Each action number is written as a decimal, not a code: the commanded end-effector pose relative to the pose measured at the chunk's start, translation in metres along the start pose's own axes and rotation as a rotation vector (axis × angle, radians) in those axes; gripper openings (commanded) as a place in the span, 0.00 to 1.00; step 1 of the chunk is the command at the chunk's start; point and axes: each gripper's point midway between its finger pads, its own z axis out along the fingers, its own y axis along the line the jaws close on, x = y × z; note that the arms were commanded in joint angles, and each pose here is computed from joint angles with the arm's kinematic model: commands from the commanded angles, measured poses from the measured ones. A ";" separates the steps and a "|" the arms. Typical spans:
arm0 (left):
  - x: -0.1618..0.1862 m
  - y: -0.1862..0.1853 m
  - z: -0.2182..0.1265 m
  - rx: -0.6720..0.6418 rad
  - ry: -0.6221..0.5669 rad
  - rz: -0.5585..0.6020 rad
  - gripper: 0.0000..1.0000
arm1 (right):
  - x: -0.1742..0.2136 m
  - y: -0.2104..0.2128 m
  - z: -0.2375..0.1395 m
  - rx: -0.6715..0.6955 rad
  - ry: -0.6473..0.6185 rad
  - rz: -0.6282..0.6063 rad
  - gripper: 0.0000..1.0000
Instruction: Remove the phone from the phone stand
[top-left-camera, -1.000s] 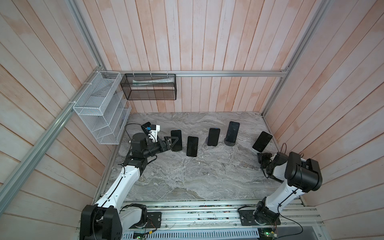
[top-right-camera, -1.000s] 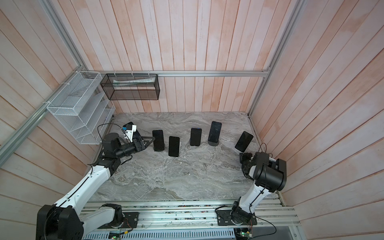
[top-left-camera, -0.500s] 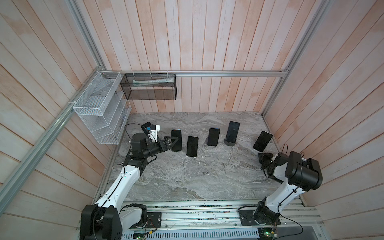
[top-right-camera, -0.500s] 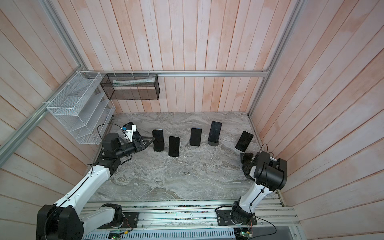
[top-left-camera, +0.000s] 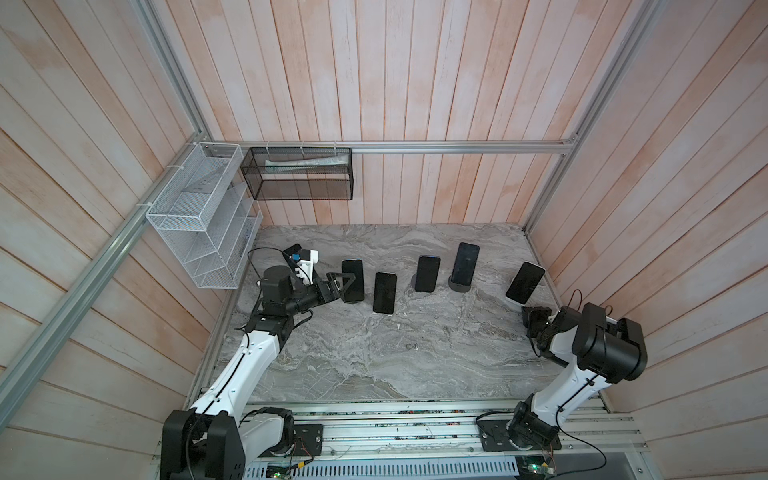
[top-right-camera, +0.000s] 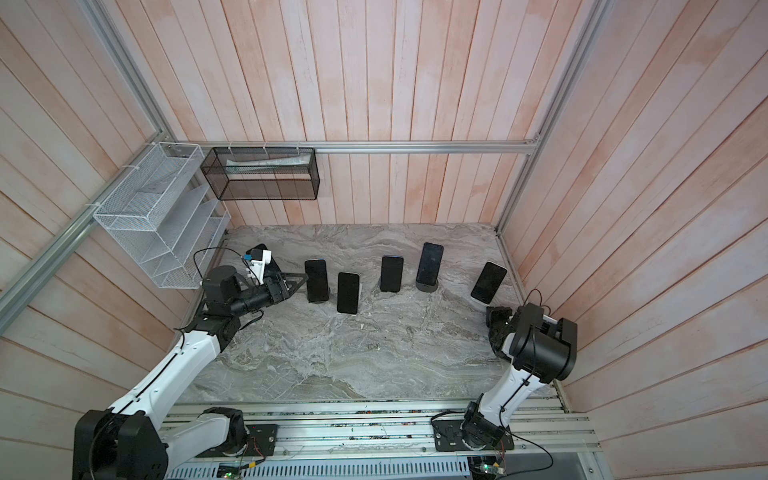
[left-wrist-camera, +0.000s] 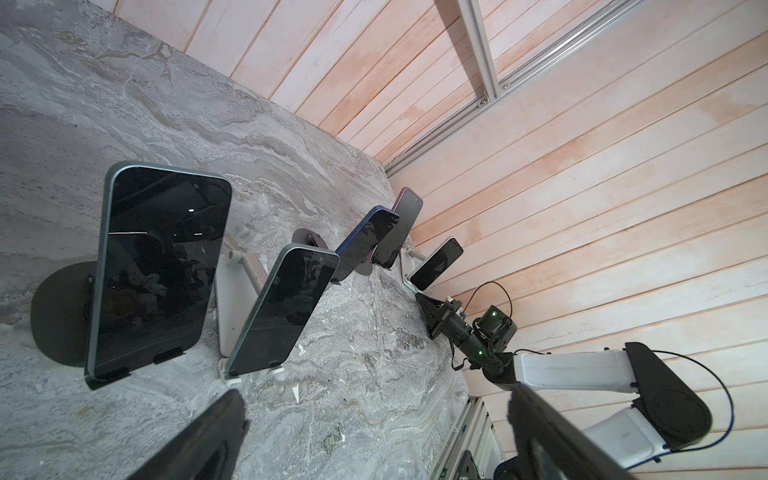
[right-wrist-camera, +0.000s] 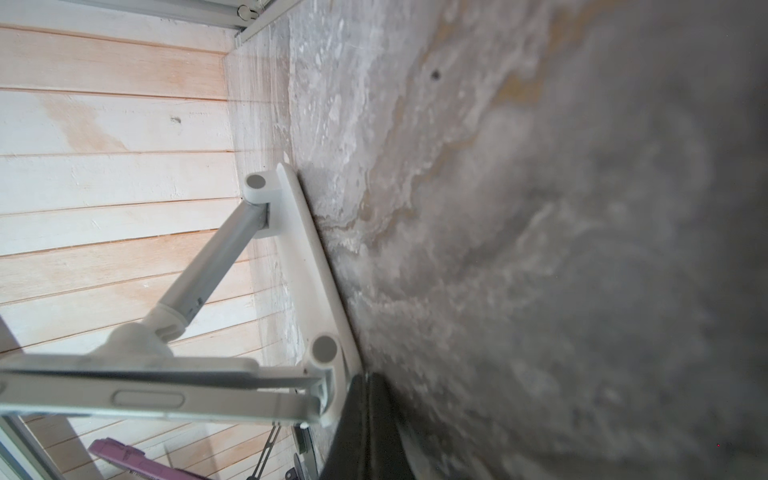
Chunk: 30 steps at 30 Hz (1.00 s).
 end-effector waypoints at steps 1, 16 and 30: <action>-0.004 -0.006 -0.004 0.007 -0.011 0.037 1.00 | -0.005 -0.021 0.001 0.073 -0.017 0.034 0.00; -0.005 -0.013 -0.010 -0.008 -0.012 0.055 1.00 | 0.005 -0.004 -0.072 0.346 -0.064 -0.229 0.00; -0.008 -0.020 -0.014 -0.013 -0.037 0.079 1.00 | -0.014 0.148 -0.066 0.478 -0.010 -0.709 0.98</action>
